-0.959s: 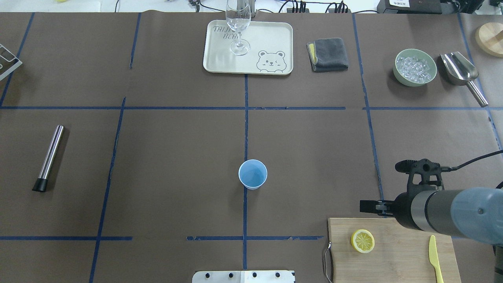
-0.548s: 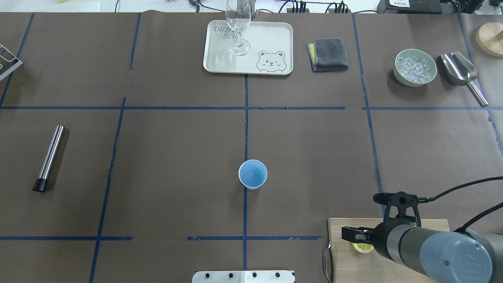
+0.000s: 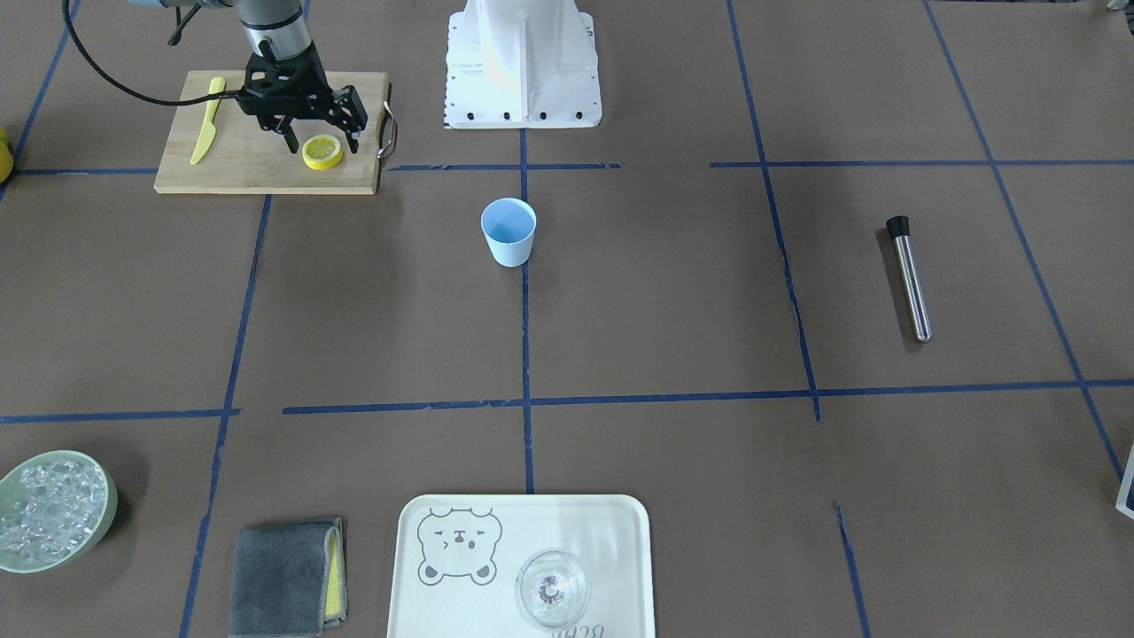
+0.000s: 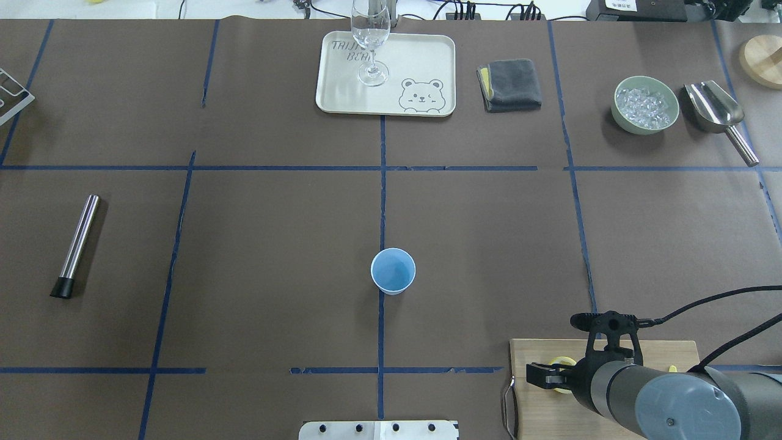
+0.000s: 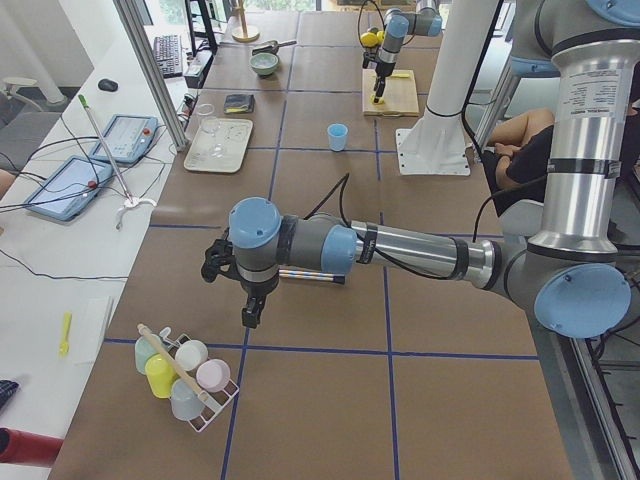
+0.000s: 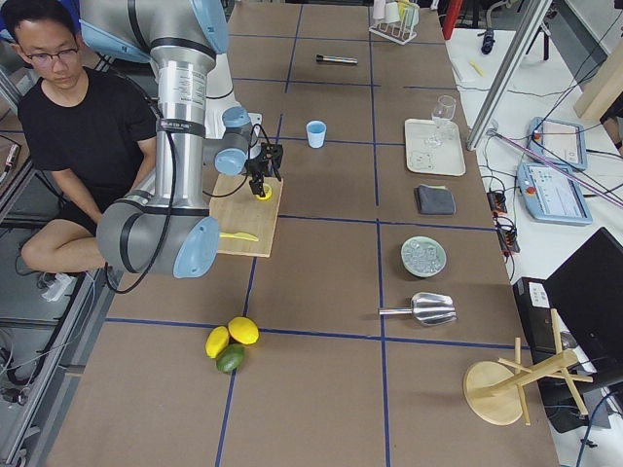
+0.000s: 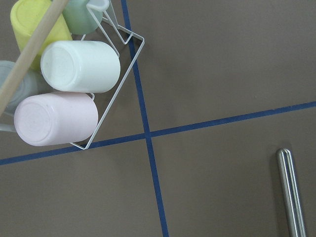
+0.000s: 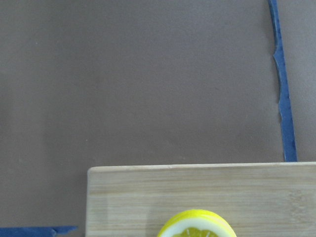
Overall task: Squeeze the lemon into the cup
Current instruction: 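Close the right gripper on the lemon slice and lift it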
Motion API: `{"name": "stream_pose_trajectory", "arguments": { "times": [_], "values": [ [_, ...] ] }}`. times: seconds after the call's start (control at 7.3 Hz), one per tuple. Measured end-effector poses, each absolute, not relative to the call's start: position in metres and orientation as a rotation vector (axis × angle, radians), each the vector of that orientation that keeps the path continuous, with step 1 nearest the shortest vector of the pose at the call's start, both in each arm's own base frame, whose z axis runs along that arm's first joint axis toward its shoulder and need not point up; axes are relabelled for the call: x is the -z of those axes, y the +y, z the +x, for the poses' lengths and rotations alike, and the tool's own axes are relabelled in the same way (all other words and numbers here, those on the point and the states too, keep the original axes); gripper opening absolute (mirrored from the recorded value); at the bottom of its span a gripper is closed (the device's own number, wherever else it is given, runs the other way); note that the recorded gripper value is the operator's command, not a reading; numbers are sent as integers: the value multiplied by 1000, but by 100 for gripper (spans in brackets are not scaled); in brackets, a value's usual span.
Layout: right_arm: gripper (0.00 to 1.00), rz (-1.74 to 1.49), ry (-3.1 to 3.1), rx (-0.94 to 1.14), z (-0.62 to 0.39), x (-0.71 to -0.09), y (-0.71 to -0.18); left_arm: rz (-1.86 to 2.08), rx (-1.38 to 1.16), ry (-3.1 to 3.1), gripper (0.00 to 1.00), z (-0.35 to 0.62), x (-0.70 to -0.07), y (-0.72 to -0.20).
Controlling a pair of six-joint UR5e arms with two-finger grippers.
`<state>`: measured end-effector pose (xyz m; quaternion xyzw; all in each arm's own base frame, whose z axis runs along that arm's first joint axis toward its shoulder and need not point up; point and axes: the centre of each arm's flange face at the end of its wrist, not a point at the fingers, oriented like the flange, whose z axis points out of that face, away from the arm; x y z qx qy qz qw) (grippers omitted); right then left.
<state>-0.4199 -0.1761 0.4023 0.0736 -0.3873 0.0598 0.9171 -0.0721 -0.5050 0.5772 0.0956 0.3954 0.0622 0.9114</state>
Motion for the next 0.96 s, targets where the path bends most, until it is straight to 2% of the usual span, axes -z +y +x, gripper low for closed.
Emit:
{"name": "stream_pose_trajectory", "arguments": {
  "times": [0.55, 0.68, 0.96],
  "values": [
    [98, 141, -777, -104, -426, -412, -169, 209, -134, 815, 100, -72, -577, -506],
    [94, 138, -776, -102, -427, -413, -168, 211, -135, 815, 100, -72, -577, -506],
    [77, 135, -775, -100, -427, -414, -167, 211, -136, 816, 100, -71, -577, -506]
  ]
}}
